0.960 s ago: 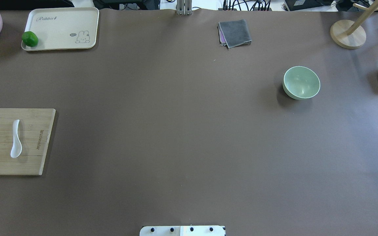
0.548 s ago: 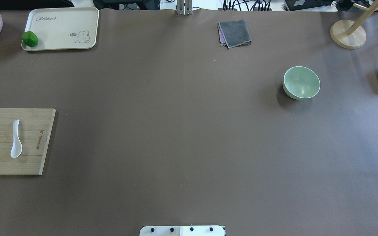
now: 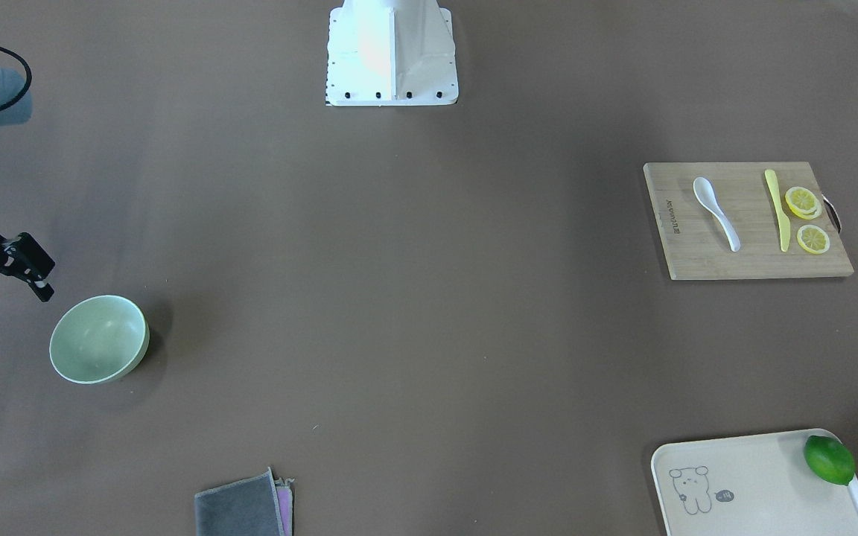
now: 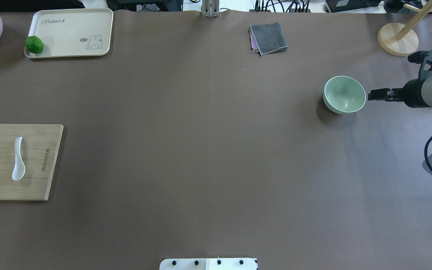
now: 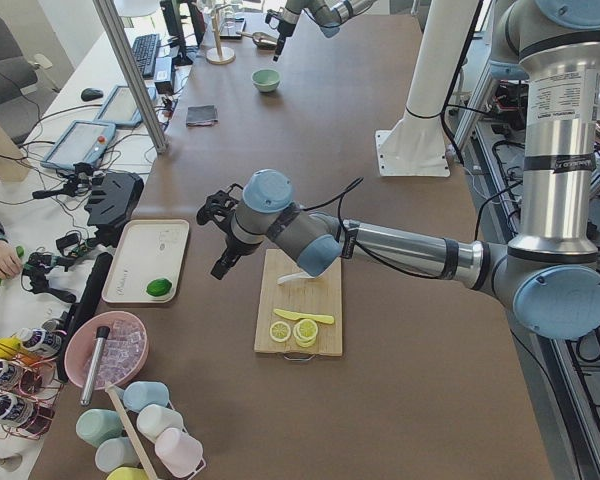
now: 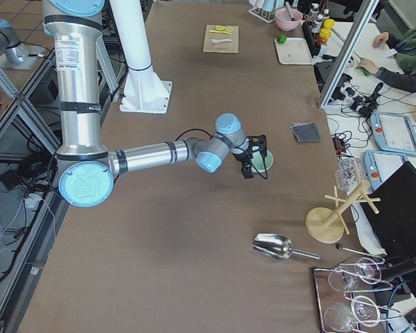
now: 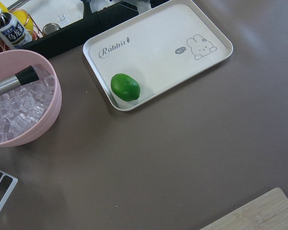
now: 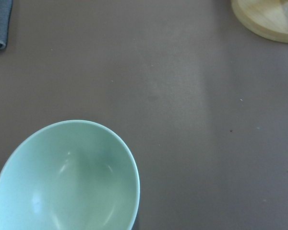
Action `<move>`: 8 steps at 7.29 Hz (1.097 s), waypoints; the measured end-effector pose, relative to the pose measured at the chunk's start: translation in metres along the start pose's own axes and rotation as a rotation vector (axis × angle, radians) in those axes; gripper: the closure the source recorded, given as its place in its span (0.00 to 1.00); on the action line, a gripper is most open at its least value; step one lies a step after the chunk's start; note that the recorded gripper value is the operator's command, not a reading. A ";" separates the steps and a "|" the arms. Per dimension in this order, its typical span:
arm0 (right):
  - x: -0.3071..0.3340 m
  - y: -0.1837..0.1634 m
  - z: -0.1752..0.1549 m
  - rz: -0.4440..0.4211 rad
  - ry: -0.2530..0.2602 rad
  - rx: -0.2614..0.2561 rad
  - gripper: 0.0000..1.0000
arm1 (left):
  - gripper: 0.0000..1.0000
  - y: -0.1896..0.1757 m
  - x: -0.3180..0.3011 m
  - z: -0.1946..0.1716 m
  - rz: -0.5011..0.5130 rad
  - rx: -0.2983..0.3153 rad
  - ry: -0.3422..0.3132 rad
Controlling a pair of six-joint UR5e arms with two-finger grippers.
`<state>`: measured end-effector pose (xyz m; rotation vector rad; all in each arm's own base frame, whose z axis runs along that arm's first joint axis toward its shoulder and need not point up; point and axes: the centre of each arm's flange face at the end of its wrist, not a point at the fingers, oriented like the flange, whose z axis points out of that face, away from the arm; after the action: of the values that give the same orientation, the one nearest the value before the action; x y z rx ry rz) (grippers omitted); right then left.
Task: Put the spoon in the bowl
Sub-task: 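Reach the right gripper to the pale green bowl and grasp its rim, then slide the held green bowl with the right gripper toward the table center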
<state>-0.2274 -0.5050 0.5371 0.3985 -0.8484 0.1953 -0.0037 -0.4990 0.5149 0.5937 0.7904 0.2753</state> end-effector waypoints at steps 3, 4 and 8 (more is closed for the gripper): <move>-0.024 0.010 0.047 0.039 -0.023 0.031 0.92 | 0.02 0.001 0.000 0.001 0.000 -0.001 0.002; -0.027 0.018 0.057 0.047 -0.007 0.037 1.00 | 0.02 0.001 0.000 0.001 0.000 -0.001 0.001; -0.121 -0.008 0.055 0.097 -0.022 0.043 1.00 | 0.02 0.001 0.004 0.004 0.005 -0.006 0.005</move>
<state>-0.3417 -0.5363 0.4756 0.4004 -0.8874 0.3000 0.0019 -0.4985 0.5156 0.5891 0.7928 0.2839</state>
